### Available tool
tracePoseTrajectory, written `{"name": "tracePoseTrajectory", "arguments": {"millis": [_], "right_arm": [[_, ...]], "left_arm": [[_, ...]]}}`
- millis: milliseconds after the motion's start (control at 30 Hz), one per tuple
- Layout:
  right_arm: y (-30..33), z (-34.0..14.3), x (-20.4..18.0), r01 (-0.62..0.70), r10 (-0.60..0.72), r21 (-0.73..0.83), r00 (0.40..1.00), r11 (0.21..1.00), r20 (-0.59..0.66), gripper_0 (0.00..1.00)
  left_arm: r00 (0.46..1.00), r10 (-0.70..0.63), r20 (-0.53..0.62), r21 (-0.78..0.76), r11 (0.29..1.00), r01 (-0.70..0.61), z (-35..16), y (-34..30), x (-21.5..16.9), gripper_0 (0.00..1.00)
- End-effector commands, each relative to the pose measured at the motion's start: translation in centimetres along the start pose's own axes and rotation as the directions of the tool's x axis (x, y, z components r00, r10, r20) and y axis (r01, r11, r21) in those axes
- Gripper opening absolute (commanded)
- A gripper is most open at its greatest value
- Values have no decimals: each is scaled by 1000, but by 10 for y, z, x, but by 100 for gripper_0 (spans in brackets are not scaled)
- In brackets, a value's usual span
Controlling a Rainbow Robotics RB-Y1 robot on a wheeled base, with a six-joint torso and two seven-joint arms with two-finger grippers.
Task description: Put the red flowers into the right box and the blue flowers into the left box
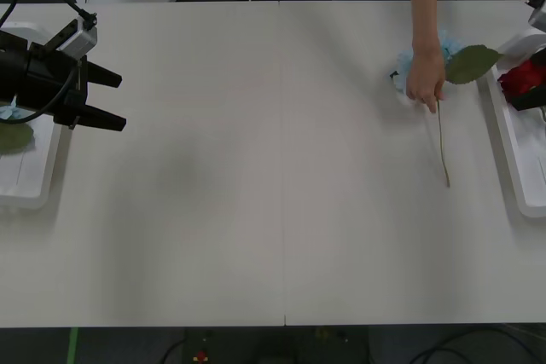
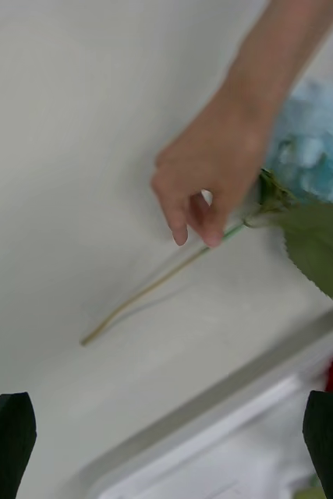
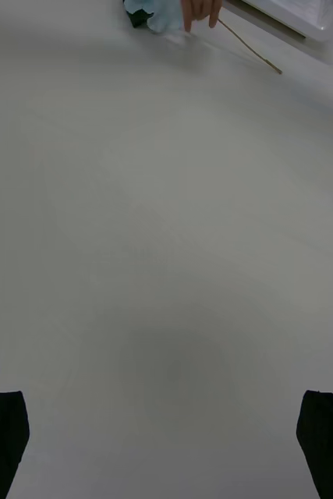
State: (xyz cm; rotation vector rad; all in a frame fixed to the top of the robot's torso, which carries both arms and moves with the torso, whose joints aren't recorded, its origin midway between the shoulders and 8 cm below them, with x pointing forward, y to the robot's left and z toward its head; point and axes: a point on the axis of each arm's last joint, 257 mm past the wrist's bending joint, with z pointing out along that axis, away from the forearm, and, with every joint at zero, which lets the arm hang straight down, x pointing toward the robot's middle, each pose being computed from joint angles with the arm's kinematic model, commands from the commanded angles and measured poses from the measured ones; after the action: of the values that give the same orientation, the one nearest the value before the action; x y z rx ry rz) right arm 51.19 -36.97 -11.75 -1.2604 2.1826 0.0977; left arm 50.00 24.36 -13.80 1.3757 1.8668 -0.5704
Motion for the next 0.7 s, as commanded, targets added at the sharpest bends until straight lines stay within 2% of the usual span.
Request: {"name": "tracePoseTrajectory", "arguments": {"millis": [33,200,400,533,700], "right_arm": [[30,-18,-15,126,-126,-1,991,992,49,99],[81,-18,-23,253,-250,-18,965,967,82,99],[108,-18,-20,267,-265,-16,960,963,97,99],[114,-14,-19,153,-148,-48,985,987,94,99],[118,-10,-24,-134,137,-47,990,990,43,99]], "left_arm": [[1000,6,3,-45,999,-5,-22,15,-23,100],[1000,6,3,-45,999,-5,-22,15,-23,100],[1000,6,3,-45,999,-5,-22,15,-23,100],[1000,6,3,-45,999,-5,-22,15,-23,100],[1000,6,3,-45,999,-5,-22,15,-23,100]]}}
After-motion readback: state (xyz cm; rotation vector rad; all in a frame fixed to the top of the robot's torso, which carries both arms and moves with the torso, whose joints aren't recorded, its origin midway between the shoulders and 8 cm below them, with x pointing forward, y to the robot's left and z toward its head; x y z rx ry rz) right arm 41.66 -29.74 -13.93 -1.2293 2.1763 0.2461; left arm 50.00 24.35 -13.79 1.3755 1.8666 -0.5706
